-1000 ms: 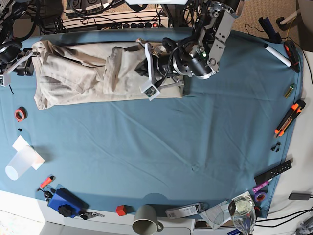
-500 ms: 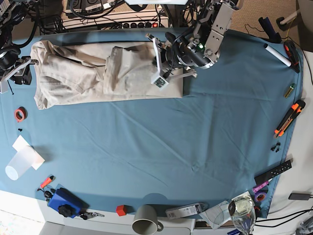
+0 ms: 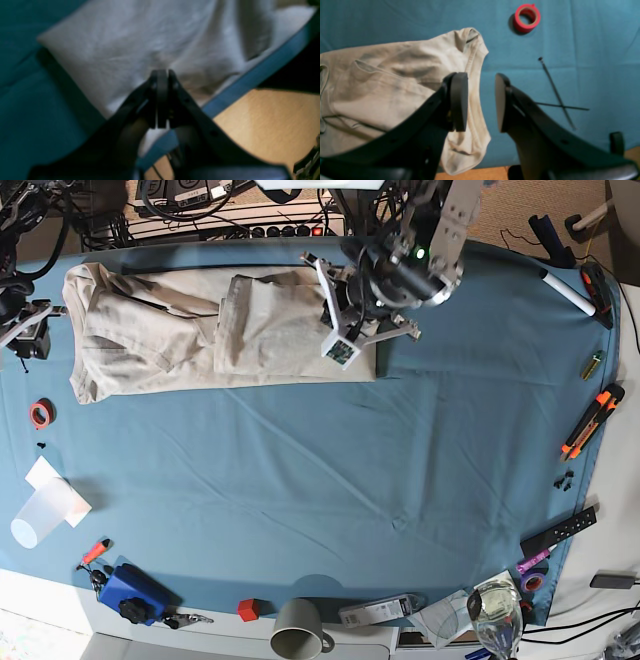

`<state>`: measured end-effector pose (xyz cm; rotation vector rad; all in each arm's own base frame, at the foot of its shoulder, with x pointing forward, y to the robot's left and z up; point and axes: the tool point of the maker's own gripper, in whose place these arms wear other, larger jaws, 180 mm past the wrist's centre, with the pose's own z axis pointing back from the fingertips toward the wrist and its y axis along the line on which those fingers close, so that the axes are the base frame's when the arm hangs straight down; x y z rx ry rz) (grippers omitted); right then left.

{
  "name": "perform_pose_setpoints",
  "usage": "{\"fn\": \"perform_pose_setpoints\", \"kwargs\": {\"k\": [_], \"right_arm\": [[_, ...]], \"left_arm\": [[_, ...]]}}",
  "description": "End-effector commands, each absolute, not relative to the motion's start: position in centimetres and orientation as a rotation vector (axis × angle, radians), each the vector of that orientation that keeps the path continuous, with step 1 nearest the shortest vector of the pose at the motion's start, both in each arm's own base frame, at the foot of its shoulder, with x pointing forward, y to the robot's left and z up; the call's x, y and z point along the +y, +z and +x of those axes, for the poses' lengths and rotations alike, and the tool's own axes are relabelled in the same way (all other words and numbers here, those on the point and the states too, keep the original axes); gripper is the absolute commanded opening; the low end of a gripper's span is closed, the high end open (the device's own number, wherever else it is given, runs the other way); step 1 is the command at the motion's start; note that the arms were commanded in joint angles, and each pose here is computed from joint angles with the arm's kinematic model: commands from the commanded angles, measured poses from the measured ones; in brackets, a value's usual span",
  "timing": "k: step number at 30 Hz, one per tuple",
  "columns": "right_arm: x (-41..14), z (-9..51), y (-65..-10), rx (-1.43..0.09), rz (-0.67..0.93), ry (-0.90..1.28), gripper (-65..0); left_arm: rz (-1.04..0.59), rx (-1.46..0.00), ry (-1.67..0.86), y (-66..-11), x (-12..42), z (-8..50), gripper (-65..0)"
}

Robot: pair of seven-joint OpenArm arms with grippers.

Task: Fold the T-shirt properly
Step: 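Press the folded end down with the left gripper and regrasp with the right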

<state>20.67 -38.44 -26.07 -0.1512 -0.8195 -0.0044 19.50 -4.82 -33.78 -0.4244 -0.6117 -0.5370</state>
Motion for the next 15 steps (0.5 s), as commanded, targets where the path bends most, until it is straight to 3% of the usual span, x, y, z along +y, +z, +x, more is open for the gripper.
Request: {"fn": "perform_pose_setpoints", "kwargs": {"k": [1, 3, 8, 15], "right_arm": [[-38.9, 21.4, -24.3, -0.867, -0.182, 0.023, -46.0], [-39.2, 21.2, -24.4, -0.851, -0.204, 0.031, -45.8], [-39.9, 20.7, -24.7, -0.823, -0.255, 0.05, -32.7], [-40.5, 21.2, -24.6, -0.864, -0.24, -0.024, -32.7]], "left_arm": [[-0.437, -0.684, -0.53, -32.1, -5.1, 20.2, -65.0], [-0.42, -0.716, -0.523, -31.5, -4.8, 20.2, -65.0], [-0.422, -0.704, -0.517, -31.7, -4.7, 19.5, -65.0], [-0.431, -0.68, -0.512, -32.1, -4.8, 18.8, -65.0]]}}
